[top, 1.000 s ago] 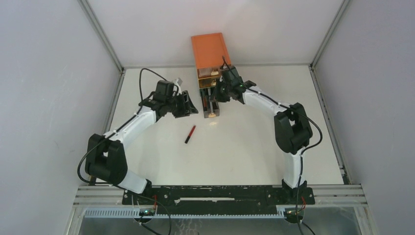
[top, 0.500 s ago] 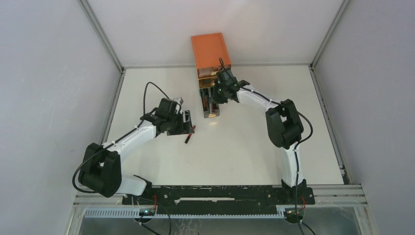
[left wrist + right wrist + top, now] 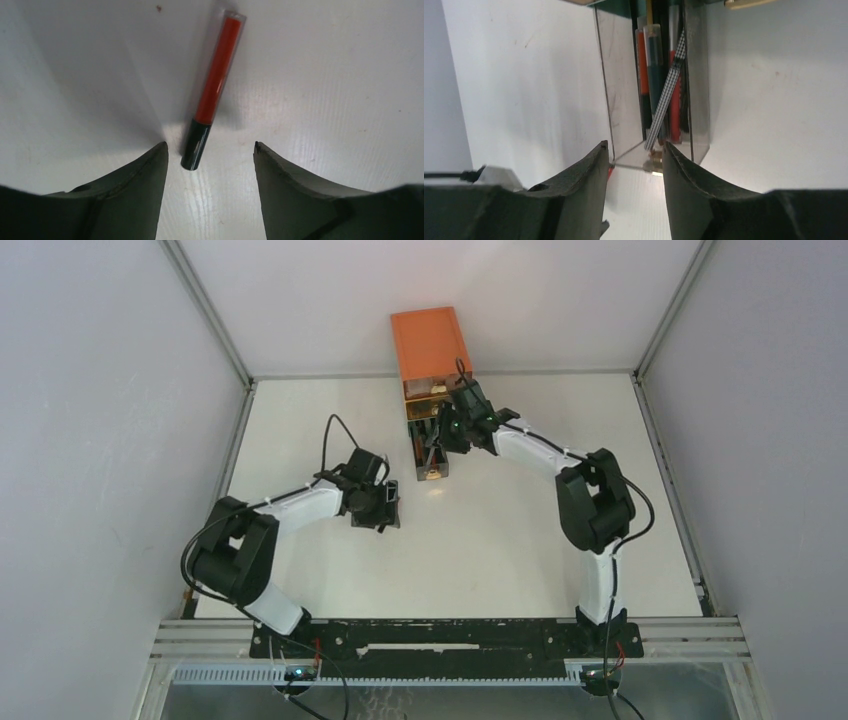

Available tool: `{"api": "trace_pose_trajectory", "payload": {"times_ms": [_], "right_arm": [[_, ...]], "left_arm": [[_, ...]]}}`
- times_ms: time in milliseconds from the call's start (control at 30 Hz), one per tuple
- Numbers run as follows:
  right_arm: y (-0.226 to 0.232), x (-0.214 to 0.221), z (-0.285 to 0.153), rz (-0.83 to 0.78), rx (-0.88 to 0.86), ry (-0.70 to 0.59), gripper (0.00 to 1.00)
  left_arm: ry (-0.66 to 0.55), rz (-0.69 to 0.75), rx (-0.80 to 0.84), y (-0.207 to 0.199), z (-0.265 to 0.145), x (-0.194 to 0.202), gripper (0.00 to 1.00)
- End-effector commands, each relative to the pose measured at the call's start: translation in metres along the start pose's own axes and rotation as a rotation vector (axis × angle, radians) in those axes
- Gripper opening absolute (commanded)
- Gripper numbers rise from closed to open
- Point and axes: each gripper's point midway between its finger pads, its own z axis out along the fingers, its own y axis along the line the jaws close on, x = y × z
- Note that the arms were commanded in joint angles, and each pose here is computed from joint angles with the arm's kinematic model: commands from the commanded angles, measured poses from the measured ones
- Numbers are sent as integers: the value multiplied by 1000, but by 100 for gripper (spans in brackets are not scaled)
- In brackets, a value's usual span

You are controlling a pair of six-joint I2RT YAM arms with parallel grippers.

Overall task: Organize the makeup
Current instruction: Pick up the lipstick at the center of the board.

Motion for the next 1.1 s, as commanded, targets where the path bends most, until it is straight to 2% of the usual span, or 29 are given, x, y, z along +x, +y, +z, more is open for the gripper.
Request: {"api": "trace_pose_trajectory", "payload": {"times_ms": [0, 333, 500, 633, 833, 900, 1067], "right_arm": [[32, -28, -49, -28, -110, -128, 51], [-2, 4, -99, -44, -71, -137, 50], [-27, 6, -119, -29, -23, -163, 50], [-44, -1, -134, -20, 6, -197, 50], [-64, -10, -147, -12, 56, -233, 50], [-68, -10, -149, -9, 65, -237, 50], [-74, -7, -155, -1, 82, -246, 50]], "left_arm": [[-2, 51, -41, -5, 7, -9, 65], [29, 51, -92, 0, 21, -8, 25], [4, 57, -115, -1, 5, -19, 5], [-60, 65, -123, -7, -25, -40, 0], [-175, 68, 92, -65, -77, -87, 0], [-180, 57, 163, -86, -84, -102, 0], [-176, -18, 224, -111, -71, -137, 0]]}}
